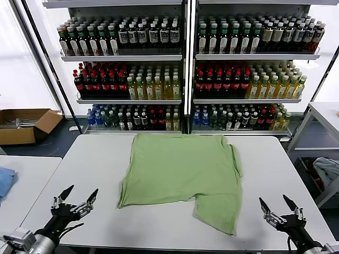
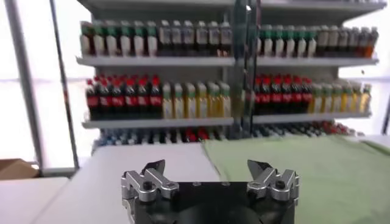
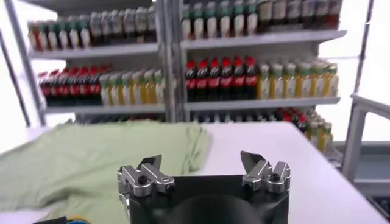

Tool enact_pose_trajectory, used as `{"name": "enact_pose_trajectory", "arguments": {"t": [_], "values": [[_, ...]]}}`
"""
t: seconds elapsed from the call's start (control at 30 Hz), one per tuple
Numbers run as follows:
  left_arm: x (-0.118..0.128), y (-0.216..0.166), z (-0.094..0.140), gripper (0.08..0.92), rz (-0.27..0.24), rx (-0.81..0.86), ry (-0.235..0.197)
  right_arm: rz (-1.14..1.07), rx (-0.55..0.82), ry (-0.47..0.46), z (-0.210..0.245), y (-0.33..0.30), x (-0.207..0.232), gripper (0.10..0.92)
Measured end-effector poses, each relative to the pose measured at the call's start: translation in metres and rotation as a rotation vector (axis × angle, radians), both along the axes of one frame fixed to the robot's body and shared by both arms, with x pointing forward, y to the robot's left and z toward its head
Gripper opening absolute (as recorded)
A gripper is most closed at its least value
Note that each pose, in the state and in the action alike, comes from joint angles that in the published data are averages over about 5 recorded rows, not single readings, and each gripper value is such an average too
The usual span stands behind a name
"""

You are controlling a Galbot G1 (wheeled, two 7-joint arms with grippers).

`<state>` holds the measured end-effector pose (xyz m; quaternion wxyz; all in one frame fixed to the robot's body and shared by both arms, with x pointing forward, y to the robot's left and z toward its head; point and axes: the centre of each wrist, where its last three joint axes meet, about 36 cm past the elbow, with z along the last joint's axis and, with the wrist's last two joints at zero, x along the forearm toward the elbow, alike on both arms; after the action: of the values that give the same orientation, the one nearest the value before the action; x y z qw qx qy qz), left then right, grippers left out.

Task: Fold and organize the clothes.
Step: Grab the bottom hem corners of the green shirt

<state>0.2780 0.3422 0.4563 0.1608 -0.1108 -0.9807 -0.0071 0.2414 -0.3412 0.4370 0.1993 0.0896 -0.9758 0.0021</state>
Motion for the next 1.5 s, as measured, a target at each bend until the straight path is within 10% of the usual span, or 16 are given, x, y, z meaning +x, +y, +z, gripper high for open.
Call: {"name": "enact_pose_trajectory", "arguments": {"t": [0.6,0.9,1.5], "values": [[0.043,-0.053,-0.049,0.823,-0.067,0.011,0.201,0.107,-0.010,0.147,-0.027,0.058,0.002,0.818],[0.060,-0.058,-0.067,0.806,-0.055,-0.004,0.244,0.133,-0.019,0.165,-0.035,0.072,0.001,0.580],[0.055,-0.064,-0.075,0.309,-0.066,-0.006,0.262,0.134,-0.004,0.127,-0.034,0.077,-0.006,0.107]]}}
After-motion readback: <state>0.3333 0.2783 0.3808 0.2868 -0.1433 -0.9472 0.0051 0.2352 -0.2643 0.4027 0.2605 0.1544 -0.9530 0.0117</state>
